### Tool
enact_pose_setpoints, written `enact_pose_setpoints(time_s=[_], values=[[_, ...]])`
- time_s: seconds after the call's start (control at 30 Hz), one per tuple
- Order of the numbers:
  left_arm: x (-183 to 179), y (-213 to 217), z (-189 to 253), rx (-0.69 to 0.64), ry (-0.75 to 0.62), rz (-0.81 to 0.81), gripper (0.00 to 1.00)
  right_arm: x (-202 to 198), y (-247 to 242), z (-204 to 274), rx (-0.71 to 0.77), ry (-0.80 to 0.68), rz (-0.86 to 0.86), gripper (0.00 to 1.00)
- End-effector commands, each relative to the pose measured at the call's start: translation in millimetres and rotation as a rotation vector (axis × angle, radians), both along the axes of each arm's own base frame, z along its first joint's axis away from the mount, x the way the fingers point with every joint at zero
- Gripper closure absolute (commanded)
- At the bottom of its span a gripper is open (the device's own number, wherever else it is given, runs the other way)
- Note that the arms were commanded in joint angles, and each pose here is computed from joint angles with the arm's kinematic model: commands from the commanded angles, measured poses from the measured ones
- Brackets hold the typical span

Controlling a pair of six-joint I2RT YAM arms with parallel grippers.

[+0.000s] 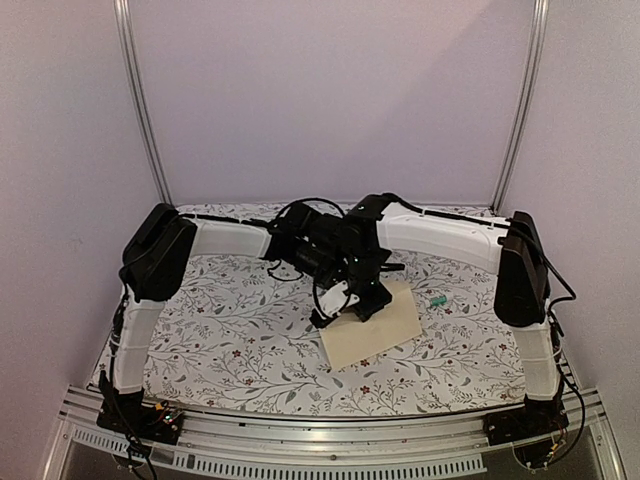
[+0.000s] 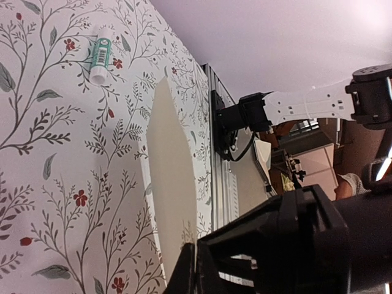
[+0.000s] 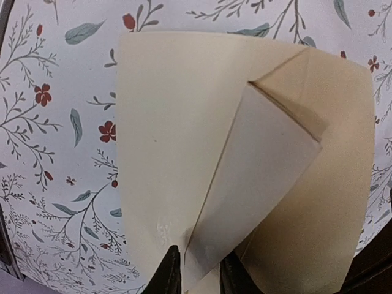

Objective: Place the letter into the envelope and seal it

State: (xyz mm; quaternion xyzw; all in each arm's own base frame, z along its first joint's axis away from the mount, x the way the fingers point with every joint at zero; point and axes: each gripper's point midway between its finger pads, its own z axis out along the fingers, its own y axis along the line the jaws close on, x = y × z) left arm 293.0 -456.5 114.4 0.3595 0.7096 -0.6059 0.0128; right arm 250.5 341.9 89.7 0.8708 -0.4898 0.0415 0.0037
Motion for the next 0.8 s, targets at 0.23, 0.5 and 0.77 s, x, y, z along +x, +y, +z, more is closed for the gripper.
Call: enact_pose_setpoints(time_s=[0.23, 0.5, 0.77], values=[[7.3, 7.1, -0.2, -0.024, 0.012, 0.01, 1.0, 3.5, 20.1, 60.1, 0.389, -0.072, -0.148, 0.67], [20.8, 10.5, -7.8, 0.022, 0.077, 0.071, 1.0, -11.5, 42.0, 67.8, 0.566, 0.017, -0.147, 0.62], [20.9, 12.7, -5.5, 0.028, 0.092, 0.099, 1.0, 2.9, 52.1, 42.9, 0.564, -0.007, -0.202, 0.56]])
